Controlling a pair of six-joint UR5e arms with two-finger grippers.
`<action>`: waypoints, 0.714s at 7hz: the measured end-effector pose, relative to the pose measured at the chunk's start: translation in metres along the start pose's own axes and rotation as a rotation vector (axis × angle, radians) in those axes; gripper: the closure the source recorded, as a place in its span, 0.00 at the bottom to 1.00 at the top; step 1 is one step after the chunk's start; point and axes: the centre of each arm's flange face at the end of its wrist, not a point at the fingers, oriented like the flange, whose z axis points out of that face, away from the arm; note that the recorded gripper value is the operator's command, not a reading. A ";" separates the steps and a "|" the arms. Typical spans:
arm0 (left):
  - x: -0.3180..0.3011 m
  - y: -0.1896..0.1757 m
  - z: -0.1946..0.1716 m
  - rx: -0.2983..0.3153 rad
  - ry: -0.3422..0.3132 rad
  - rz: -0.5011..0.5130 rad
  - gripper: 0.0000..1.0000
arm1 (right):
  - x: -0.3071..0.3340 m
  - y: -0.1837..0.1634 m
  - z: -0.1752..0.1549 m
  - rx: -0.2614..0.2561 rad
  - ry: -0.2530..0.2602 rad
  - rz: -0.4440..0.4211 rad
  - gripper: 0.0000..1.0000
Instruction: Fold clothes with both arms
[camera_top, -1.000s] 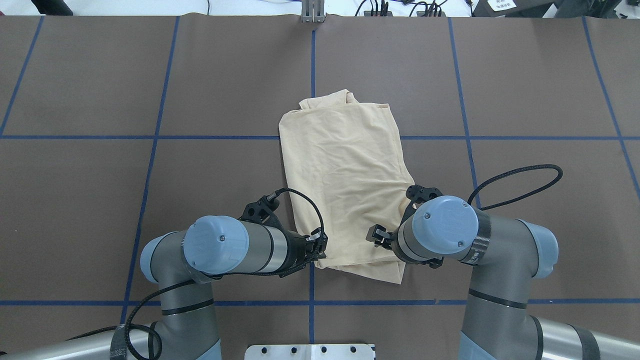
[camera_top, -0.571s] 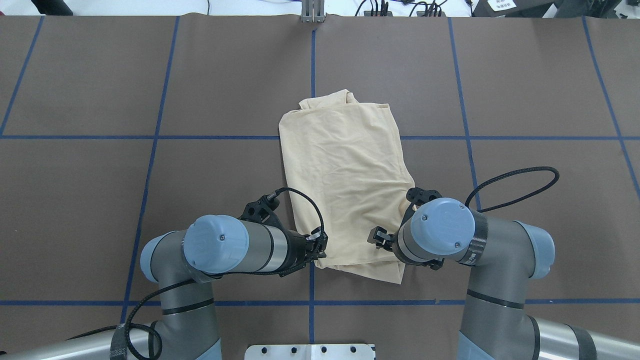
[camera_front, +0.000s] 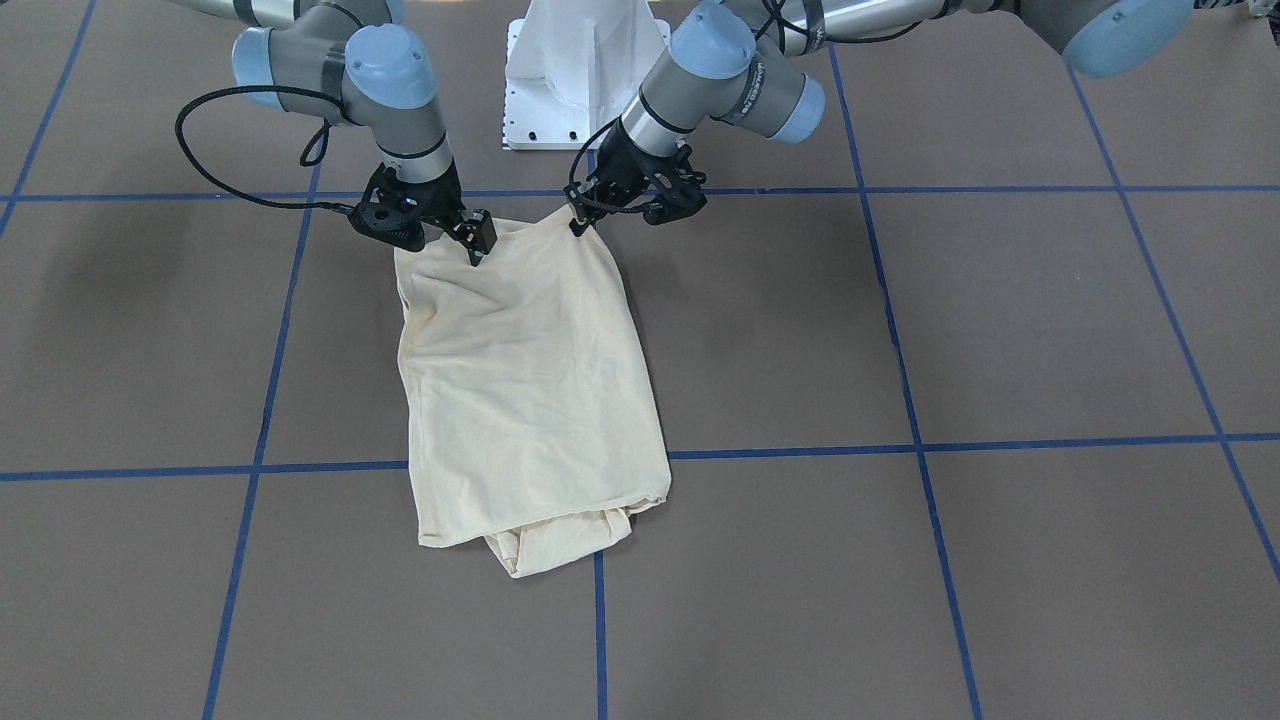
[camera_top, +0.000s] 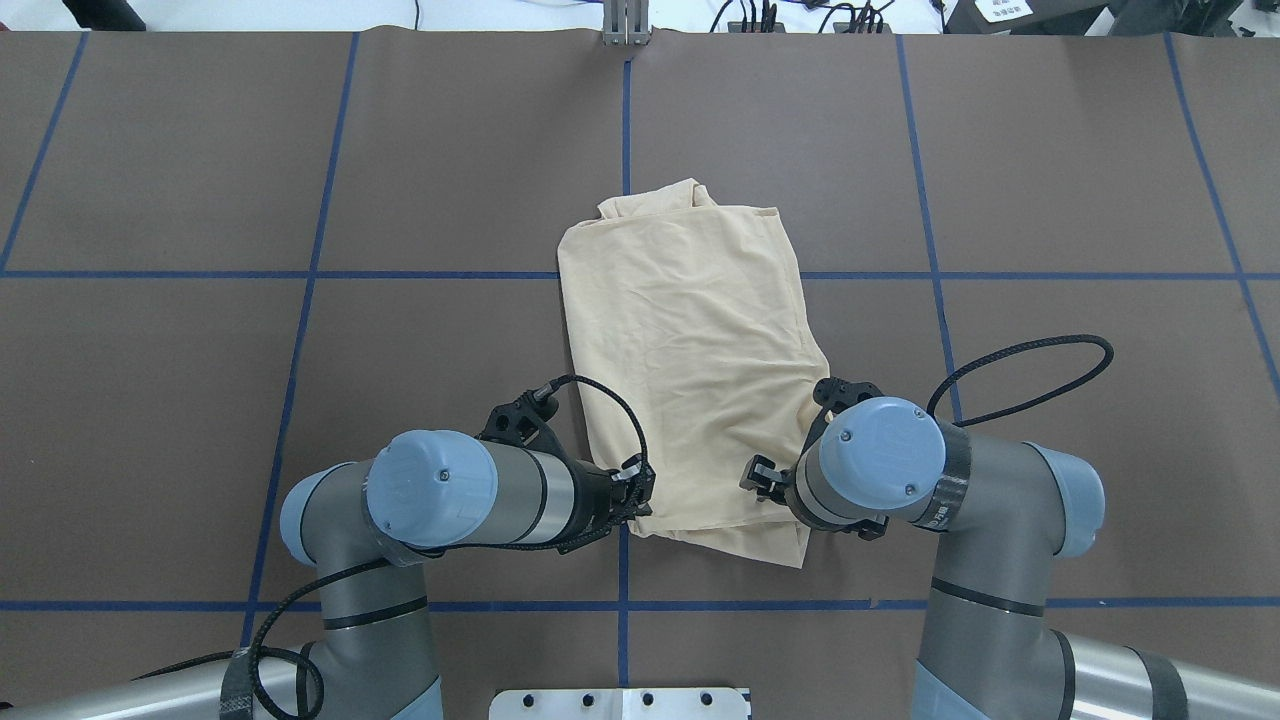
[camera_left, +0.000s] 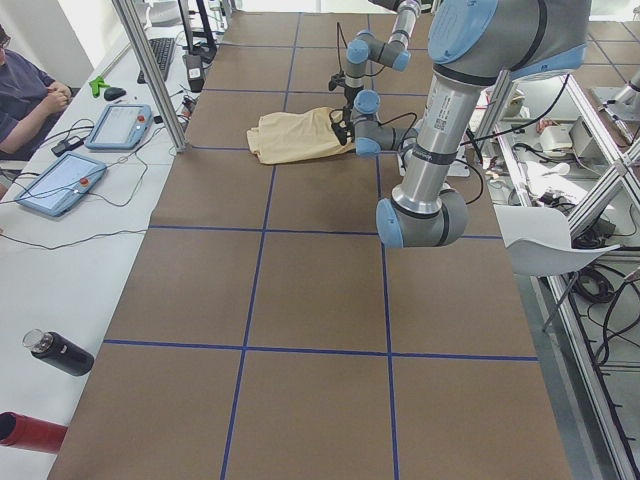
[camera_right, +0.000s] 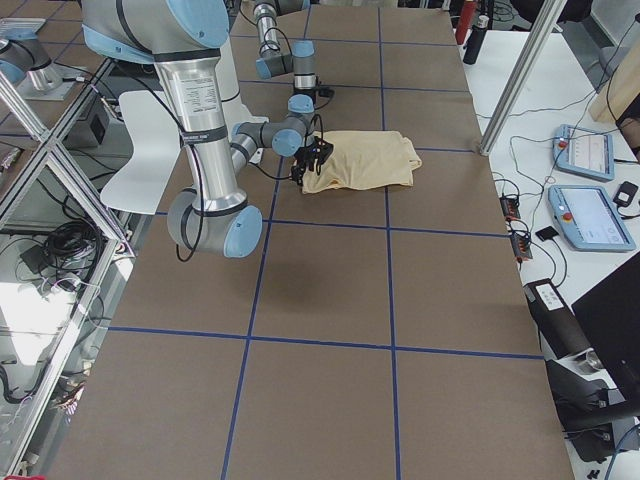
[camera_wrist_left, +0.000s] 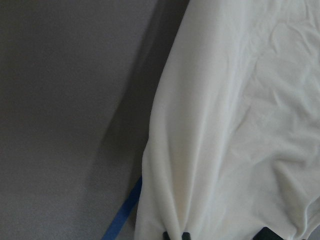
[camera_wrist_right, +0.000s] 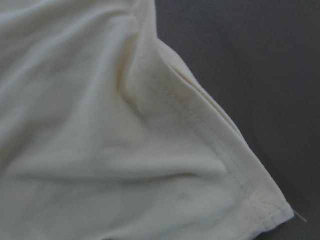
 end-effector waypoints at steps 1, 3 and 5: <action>0.000 0.000 0.000 0.000 0.000 0.000 1.00 | 0.000 0.000 0.000 -0.001 0.001 0.001 0.56; 0.000 -0.001 0.000 0.002 0.000 0.000 1.00 | 0.001 -0.001 -0.001 -0.002 0.001 0.002 1.00; 0.001 -0.003 -0.001 0.004 0.002 0.001 1.00 | -0.001 0.000 -0.004 -0.002 -0.004 0.001 1.00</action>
